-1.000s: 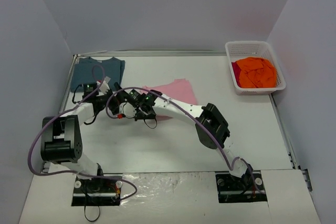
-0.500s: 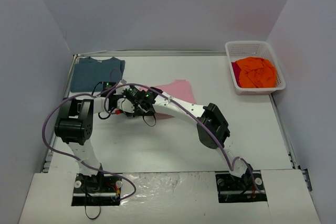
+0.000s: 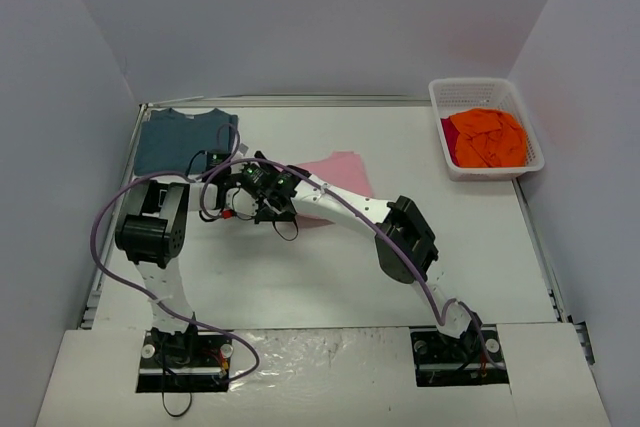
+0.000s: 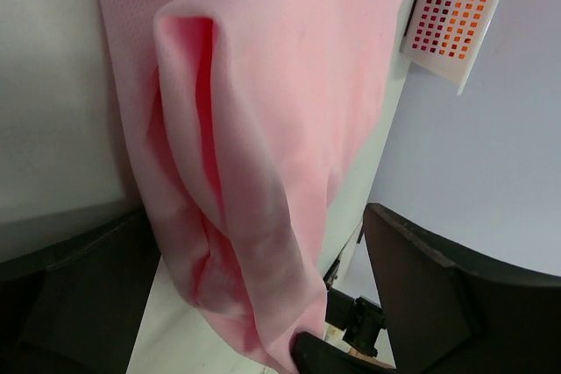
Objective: Fold and stack the t-shirts
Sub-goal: Put the neatly folded tshirt into the corner of the board with the left arm
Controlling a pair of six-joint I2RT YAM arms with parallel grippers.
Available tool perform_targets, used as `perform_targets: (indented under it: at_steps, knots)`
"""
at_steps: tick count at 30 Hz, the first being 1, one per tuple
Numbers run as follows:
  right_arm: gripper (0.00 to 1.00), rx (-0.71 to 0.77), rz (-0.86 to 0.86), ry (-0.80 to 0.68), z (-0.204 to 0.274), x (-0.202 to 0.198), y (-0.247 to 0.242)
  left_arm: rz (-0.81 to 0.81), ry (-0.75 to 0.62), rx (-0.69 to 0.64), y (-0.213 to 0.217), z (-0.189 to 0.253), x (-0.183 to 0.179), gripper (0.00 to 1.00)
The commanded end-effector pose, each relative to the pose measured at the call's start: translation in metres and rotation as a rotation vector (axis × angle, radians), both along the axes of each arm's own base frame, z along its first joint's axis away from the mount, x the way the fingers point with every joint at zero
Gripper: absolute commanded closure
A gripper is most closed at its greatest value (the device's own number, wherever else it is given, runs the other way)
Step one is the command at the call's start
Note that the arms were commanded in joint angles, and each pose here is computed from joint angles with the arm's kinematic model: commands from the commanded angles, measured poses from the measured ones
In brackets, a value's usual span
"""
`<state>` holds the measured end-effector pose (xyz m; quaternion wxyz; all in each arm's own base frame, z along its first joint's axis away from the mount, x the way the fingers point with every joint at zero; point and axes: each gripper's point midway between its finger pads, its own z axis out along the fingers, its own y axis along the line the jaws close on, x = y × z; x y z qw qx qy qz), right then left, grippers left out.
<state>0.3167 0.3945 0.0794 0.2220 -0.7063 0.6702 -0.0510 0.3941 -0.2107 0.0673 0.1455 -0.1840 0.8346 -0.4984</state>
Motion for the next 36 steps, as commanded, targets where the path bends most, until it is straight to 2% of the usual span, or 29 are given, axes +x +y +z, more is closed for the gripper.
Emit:
perform_targets:
  at_steps: [1, 5, 6, 7, 10, 11, 12, 16, 17, 18, 19, 20, 21, 23, 24, 25, 29, 30, 31, 33, 35, 36]
  knots:
    - [1.00, -0.007, -0.003, -0.011, 0.007, 0.001, 0.001, 0.007, -0.038, 0.024, -0.009, -0.010, 0.007, 0.06]
    - [1.00, -0.011, -0.004, -0.006, 0.005, 0.000, 0.000, -0.024, -0.041, 0.008, -0.017, -0.016, 0.005, 0.04]
    - [1.00, -0.013, -0.004, -0.005, 0.005, 0.000, 0.000, -0.031, -0.045, 0.004, -0.018, -0.015, 0.008, 0.10]
    - [1.00, -0.011, -0.004, -0.006, 0.005, 0.000, 0.000, -0.043, -0.034, -0.006, -0.020, -0.019, 0.007, 0.34]
    - [1.00, -0.008, -0.002, -0.006, 0.007, 0.000, 0.001, -0.041, -0.029, -0.028, -0.022, -0.019, 0.011, 0.70]
    - [1.00, -0.007, -0.002, -0.007, 0.008, 0.000, 0.002, -0.040, -0.028, -0.034, -0.023, -0.018, 0.012, 0.91]
    - [1.00, -0.005, -0.001, -0.007, 0.008, 0.000, 0.002, -0.042, -0.030, -0.040, -0.025, -0.017, 0.012, 0.97]
    - [1.00, -0.018, -0.007, -0.006, 0.004, 0.001, 0.001, -0.063, -0.040, -0.085, -0.033, -0.007, 0.015, 0.98]
    - [0.90, -0.024, -0.008, -0.005, 0.003, 0.001, 0.000, -0.073, -0.046, -0.097, -0.035, -0.004, 0.015, 0.98]
    - [0.72, -0.034, -0.003, 0.005, 0.003, -0.002, -0.003, -0.077, -0.047, -0.100, -0.035, -0.003, 0.015, 0.98]
    - [0.39, -0.034, 0.007, 0.023, 0.002, -0.007, -0.005, -0.079, -0.046, -0.102, -0.035, -0.003, 0.016, 0.98]
    - [0.16, -0.035, 0.020, 0.039, 0.002, -0.010, -0.008, -0.084, -0.048, -0.104, -0.036, 0.000, 0.017, 0.97]
    - [0.02, -0.018, 0.042, 0.044, 0.017, -0.017, -0.012, -0.089, -0.044, -0.105, -0.035, 0.000, 0.016, 0.98]
    - [0.00, -0.054, 0.080, 0.098, 0.010, -0.035, -0.033, -0.096, -0.047, -0.102, -0.033, 0.002, 0.018, 0.98]
    - [0.00, -0.017, 0.102, 0.110, 0.029, -0.046, -0.041, -0.100, -0.042, -0.099, -0.032, 0.002, 0.018, 0.98]
    - [0.00, -0.056, 0.114, 0.155, 0.019, -0.060, -0.061, -0.113, -0.054, -0.086, -0.029, 0.000, 0.019, 0.98]
    - [0.00, 0.009, 0.139, 0.223, 0.049, -0.083, -0.120, -0.191, -0.039, 0.013, -0.022, 0.003, 0.021, 0.98]
    - [0.00, 0.026, 0.074, 0.238, 0.051, -0.068, -0.146, -0.215, -0.088, 0.080, -0.016, 0.000, 0.025, 0.98]
    - [0.00, 0.026, 0.035, 0.252, 0.048, -0.064, -0.165, -0.226, -0.008, 0.130, -0.010, -0.008, 0.014, 0.98]
    - [0.00, 0.060, -0.104, 0.225, 0.059, -0.040, -0.202, -0.256, -0.079, 0.234, -0.001, 0.001, 0.027, 0.98]
    - [0.00, 0.098, -0.152, 0.249, 0.064, -0.039, -0.219, -0.255, -0.041, 0.341, 0.014, -0.003, 0.027, 0.98]
    - [0.00, 0.121, -0.187, 0.256, 0.065, -0.037, -0.228, -0.264, -0.103, 0.381, 0.018, 0.010, 0.043, 0.98]
